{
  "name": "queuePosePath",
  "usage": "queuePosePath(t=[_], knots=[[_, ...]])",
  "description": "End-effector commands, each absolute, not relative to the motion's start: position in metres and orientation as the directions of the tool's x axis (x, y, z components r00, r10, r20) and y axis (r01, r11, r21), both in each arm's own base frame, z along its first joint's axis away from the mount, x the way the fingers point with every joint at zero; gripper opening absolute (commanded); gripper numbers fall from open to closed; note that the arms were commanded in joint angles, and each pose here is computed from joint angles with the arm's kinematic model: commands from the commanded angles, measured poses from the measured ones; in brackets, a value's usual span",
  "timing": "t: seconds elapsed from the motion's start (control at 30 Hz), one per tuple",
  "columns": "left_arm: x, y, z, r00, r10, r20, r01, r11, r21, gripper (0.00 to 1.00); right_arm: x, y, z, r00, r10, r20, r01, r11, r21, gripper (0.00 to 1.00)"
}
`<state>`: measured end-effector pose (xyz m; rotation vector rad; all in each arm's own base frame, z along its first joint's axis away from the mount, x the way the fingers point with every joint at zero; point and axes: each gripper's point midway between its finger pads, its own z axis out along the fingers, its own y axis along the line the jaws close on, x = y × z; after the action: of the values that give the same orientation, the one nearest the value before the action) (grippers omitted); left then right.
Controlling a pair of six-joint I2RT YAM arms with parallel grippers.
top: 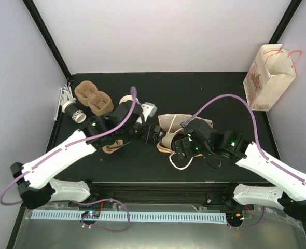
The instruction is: Pack the takeout coffee
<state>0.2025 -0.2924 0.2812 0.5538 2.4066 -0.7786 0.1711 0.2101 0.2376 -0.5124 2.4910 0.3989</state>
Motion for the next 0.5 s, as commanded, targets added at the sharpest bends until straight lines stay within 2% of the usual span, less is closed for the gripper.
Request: queuePosePath(t=[0.0,0.23,0.33,0.47], knots=[[0.210,-0.263,0.314,-0.701,0.082,-0.709,0.487,0.781,-0.391,0.99,0.172,0.217,0.238,-0.761,-0.291,-0.580,-0.462,0.870,0.170,1.00],[0.211,-0.226,0.326,-0.696,-0.140,-0.704,0.356,0.784,-0.508,0.99,0.174,0.221,0.235,-0.761,-0.296,-0.577,-0.465,0.869,0.167,1.00],[0.199,-0.237,0.340,-0.662,-0.142,-0.736,0.473,0.682,-0.558,0.99,0.175,0.223,0.234,-0.762,-0.295,-0.576,-0.465,0.869,0.170,1.00],[0.186,-0.260,0.340,-0.718,-0.110,-0.688,0.518,0.576,-0.632,0.94,0.175,0.225,0.233,-0.763,-0.296,-0.575,-0.467,0.867,0.172,1.00]])
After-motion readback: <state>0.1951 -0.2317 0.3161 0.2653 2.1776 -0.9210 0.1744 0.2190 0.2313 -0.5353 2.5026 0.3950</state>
